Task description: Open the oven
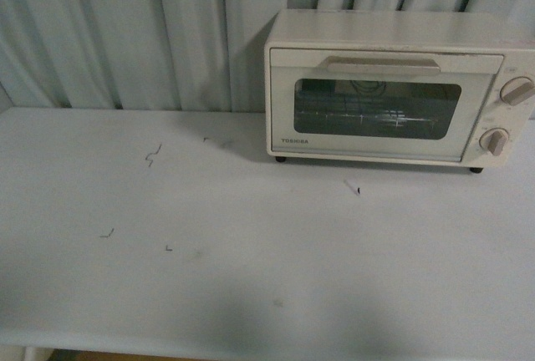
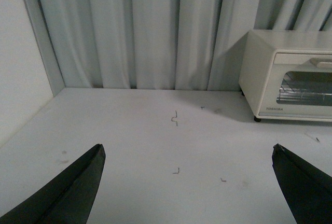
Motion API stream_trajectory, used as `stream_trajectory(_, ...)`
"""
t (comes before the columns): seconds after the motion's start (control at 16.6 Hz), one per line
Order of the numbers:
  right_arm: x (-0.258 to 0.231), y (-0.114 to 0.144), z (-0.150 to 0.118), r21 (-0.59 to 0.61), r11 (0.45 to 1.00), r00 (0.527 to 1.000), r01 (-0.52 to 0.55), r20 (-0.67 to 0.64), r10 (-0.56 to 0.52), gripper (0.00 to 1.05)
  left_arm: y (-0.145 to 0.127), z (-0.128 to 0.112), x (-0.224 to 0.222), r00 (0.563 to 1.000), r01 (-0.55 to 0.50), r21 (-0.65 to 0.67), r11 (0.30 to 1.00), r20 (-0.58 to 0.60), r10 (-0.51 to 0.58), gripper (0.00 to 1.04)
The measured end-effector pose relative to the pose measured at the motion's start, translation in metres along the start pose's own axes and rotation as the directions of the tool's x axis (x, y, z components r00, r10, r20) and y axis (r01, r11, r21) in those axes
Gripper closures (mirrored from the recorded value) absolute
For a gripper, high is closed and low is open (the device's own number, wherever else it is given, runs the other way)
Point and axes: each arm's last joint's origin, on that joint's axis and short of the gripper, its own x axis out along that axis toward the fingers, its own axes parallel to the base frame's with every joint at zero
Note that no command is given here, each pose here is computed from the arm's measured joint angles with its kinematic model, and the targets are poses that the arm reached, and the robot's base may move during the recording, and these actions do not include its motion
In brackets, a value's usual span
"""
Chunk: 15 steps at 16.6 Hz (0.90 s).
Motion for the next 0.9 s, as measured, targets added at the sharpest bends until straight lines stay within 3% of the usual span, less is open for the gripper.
stream_trajectory(0.9,0.0,0.0,-0.0002,0.0,1.0,1.0,0.0,-0.002,0.0,0.06,0.0,-0.0001,0.0,1.0,0.0,0.0,1.0,-0.001,0.0,0.07)
